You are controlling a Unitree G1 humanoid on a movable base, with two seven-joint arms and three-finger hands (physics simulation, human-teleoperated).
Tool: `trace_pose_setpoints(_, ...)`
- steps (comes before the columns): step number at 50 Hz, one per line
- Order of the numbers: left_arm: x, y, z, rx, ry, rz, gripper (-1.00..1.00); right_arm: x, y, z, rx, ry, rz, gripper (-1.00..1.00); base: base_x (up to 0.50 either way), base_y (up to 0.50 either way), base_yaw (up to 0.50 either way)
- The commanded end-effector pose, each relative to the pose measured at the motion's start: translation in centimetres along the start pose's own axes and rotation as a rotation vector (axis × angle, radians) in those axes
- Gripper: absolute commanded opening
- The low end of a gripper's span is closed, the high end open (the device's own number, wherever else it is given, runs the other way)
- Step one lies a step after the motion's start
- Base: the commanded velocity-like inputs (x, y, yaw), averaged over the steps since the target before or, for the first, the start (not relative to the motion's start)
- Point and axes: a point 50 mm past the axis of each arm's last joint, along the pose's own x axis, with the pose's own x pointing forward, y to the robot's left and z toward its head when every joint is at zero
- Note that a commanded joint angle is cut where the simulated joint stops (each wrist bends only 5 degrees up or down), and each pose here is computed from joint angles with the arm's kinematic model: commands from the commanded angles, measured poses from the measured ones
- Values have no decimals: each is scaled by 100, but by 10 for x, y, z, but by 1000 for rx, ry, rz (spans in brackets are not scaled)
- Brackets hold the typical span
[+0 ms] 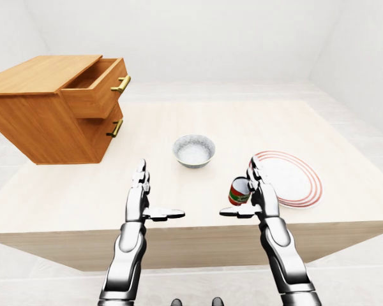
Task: Put the bowl on the plate.
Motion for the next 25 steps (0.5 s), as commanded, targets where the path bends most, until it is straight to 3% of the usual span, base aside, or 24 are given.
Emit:
trace_pose_setpoints(1,0,7,-1,16,0,2,100,4,-5,0,-10,2,1,100,0,0,0)
trace_pose_setpoints(19,1,13,3,28,-3,25,100,3,-10,12,-1,-15,-9,100,0,0,0)
trace_pose_setpoints(23,0,15,17,43,-24,32,100,0,-13,35,10,-101,-8,100,0,0,0)
trace_pose_setpoints(25,-5,16,41,46,-124,35,100,-3,-15,55,6,-185,-18,100,0,0,0)
